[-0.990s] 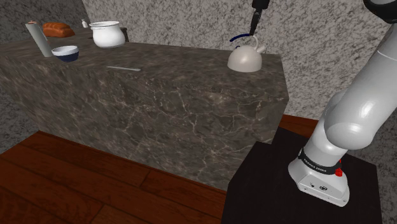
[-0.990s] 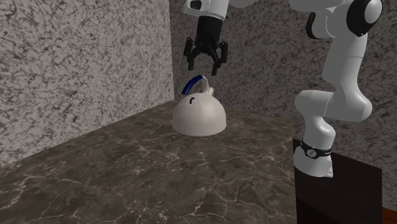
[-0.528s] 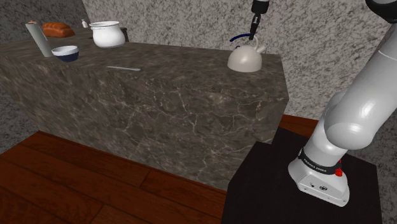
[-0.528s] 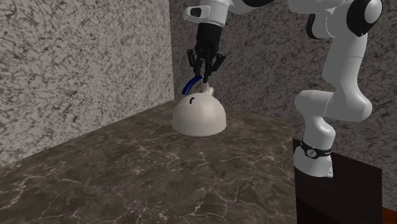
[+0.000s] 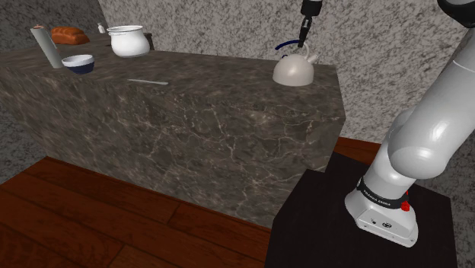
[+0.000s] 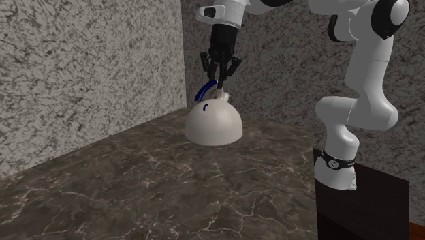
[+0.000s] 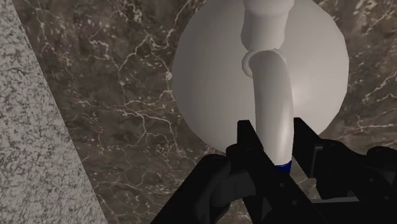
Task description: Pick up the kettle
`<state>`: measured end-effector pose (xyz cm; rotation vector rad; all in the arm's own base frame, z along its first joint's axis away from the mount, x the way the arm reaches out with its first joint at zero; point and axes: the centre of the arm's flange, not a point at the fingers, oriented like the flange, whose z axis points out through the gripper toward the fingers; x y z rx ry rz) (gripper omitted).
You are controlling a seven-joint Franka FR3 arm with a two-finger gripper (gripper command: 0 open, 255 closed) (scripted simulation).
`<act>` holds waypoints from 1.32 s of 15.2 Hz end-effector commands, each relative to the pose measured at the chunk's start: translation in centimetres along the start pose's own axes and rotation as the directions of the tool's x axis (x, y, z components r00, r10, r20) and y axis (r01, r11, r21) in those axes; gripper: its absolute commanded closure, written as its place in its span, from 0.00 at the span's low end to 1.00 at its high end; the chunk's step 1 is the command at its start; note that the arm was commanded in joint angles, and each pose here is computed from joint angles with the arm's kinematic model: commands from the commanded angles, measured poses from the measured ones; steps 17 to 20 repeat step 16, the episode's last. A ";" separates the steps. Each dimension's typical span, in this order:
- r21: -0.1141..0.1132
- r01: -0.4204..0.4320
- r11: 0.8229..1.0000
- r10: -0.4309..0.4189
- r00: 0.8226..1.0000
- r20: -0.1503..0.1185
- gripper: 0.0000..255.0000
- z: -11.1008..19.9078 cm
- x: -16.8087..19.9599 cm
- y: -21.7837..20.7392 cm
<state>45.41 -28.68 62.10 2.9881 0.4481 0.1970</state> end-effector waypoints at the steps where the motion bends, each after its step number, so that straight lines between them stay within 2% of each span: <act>1: 0.000 0.000 1.000 0.000 1.000 0.000 1.00 -0.8 0.1 0.1; 14: 0.000 0.000 1.000 0.000 1.000 0.000 1.00 -7.6 0.9 1.0; 20: 0.000 0.000 1.000 0.000 1.000 0.000 1.00 -7.7 0.9 1.1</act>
